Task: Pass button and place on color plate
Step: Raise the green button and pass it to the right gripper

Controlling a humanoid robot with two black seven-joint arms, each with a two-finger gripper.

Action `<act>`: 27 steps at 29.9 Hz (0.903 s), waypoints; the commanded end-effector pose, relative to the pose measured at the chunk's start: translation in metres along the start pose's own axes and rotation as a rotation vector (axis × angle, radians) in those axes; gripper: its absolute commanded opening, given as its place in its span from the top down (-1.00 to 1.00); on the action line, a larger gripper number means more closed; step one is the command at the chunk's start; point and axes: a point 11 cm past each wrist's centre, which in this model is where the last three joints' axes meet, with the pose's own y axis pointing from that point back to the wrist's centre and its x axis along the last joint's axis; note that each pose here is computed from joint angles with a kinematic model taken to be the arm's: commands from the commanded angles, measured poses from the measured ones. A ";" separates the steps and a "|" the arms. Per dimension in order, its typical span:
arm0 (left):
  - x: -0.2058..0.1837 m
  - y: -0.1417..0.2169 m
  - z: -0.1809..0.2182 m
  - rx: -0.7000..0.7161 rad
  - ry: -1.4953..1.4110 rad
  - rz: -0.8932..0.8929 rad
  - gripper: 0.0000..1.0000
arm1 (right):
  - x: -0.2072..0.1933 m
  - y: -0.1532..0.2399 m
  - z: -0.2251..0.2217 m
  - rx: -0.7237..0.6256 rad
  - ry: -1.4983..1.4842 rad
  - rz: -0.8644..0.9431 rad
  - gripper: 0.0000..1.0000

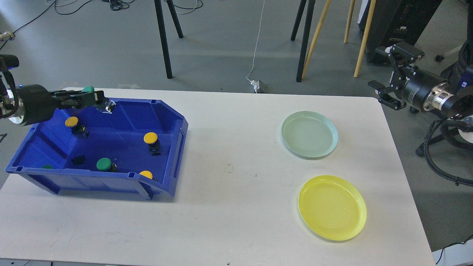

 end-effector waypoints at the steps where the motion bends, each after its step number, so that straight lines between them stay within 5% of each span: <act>1: 0.045 0.004 0.029 -0.076 0.026 0.098 0.44 | -0.012 -0.004 -0.010 0.022 -0.007 -0.034 -0.98; 14: 0.085 -0.080 0.196 -0.428 -0.023 0.179 0.46 | -0.073 -0.039 -0.058 0.058 -0.172 -0.190 -0.98; 27: 0.073 -0.126 0.251 -0.514 -0.045 0.330 0.51 | -0.128 -0.069 -0.103 0.081 -0.275 -0.310 -0.98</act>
